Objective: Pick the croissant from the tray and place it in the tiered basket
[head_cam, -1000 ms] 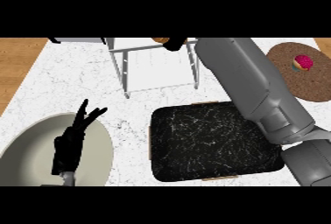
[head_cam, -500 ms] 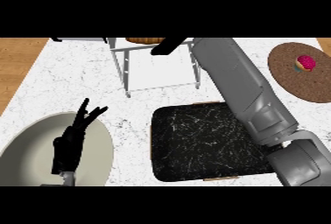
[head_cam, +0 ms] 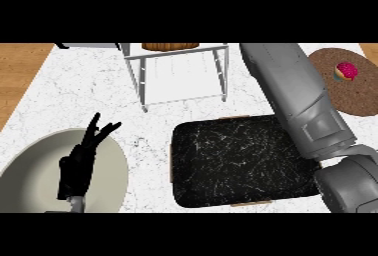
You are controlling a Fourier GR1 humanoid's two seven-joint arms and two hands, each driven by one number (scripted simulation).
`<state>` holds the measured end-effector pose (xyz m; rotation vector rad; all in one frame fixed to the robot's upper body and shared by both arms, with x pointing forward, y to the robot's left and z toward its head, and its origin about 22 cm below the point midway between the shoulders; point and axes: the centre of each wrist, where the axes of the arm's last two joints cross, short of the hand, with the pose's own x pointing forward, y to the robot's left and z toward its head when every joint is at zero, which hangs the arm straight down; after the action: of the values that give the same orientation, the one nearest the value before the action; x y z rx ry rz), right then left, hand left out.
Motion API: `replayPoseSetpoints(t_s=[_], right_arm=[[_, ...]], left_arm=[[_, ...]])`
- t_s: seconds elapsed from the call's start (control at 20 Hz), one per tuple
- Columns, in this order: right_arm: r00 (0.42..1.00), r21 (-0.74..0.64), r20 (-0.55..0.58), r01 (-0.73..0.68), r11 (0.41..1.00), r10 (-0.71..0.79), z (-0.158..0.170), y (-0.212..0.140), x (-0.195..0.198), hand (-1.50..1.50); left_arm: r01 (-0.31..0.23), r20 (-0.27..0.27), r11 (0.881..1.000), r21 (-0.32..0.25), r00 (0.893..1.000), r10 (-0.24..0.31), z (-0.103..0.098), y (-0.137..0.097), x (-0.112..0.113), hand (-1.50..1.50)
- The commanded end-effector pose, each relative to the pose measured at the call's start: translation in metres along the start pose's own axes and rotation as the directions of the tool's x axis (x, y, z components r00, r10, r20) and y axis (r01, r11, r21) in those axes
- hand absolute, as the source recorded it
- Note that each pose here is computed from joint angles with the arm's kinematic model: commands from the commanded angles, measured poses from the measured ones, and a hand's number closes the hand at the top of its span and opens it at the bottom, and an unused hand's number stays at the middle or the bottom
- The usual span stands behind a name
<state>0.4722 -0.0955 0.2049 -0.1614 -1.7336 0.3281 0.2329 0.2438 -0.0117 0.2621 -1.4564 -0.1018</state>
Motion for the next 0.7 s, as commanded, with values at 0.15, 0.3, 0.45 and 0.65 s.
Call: replayPoseSetpoints(t_s=[0.15, 0.3, 0.45, 0.65], right_arm=[[0.998, -0.308, -0.032, 0.032, 0.951, -0.044, -0.004, -0.097, -0.003, -1.5], [0.994, -0.346, -0.068, 0.057, 0.936, -0.086, 0.004, -0.134, -0.023, -1.5], [0.992, -0.371, -0.069, 0.076, 0.925, -0.109, 0.018, -0.194, -0.027, -1.5], [0.99, -0.374, -0.076, 0.083, 0.924, -0.119, 0.047, -0.267, -0.036, -1.5]], left_arm=[[-0.037, -0.143, 0.999, 0.005, 0.989, 0.037, 0.009, -0.004, -0.021, 0.0], [-0.05, -0.147, 0.999, 0.003, 0.988, 0.05, 0.016, -0.016, -0.026, 0.0], [-0.038, -0.159, 0.999, 0.016, 0.986, 0.04, 0.022, -0.013, -0.031, 0.0], [-0.03, -0.15, 1.0, 0.011, 0.988, 0.031, 0.017, -0.008, -0.035, 0.0]])
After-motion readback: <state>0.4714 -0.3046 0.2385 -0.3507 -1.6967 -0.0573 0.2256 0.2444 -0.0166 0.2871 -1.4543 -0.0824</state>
